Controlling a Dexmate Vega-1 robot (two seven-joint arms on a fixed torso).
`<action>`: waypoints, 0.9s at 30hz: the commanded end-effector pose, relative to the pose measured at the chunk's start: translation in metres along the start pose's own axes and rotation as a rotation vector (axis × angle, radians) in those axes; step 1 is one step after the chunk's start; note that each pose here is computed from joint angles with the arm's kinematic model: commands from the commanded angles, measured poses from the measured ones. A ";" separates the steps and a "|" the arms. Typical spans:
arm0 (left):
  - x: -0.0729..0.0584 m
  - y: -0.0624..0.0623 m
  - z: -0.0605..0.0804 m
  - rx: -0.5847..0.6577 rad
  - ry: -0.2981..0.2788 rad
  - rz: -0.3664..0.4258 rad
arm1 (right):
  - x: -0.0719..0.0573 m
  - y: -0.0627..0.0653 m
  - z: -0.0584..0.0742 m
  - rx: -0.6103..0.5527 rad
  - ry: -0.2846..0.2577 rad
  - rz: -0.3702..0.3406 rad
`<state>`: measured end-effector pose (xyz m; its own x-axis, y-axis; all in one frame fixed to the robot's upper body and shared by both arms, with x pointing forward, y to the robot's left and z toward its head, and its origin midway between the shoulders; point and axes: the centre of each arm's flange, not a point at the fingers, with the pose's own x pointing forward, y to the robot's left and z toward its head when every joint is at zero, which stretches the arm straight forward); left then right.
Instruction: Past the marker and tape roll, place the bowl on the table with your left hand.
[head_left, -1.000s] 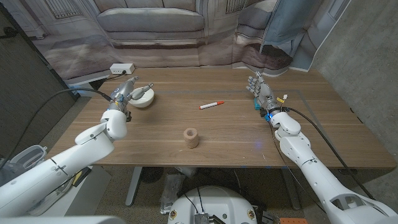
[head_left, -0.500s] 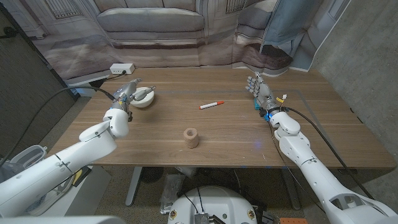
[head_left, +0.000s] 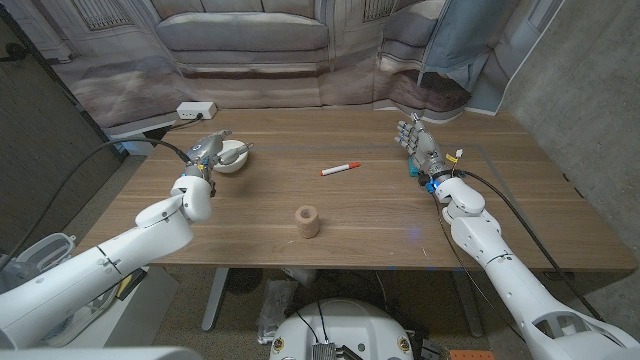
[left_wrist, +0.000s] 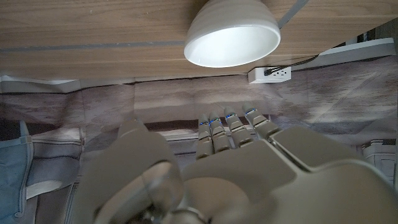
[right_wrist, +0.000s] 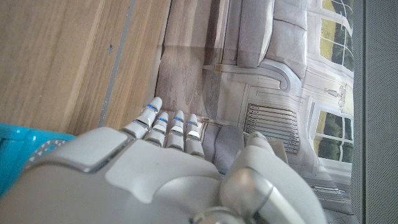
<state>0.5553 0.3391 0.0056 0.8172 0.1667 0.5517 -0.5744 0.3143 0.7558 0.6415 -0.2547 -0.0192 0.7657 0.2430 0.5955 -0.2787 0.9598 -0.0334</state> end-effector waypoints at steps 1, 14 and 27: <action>0.002 -0.011 -0.001 0.037 0.031 -0.034 | 0.001 -0.002 0.001 0.000 0.010 0.005; 0.014 -0.021 -0.002 0.051 0.036 -0.061 | 0.002 -0.004 -0.002 0.007 0.017 -0.008; 0.027 -0.036 -0.006 0.032 0.032 -0.102 | 0.004 -0.002 0.003 0.006 0.002 -0.008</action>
<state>0.5847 0.3387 -0.0054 0.8559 0.1793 0.4852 -0.5172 0.2865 0.8065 0.6441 -0.2574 -0.0176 0.7740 0.2385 0.5865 -0.2782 0.9603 -0.0233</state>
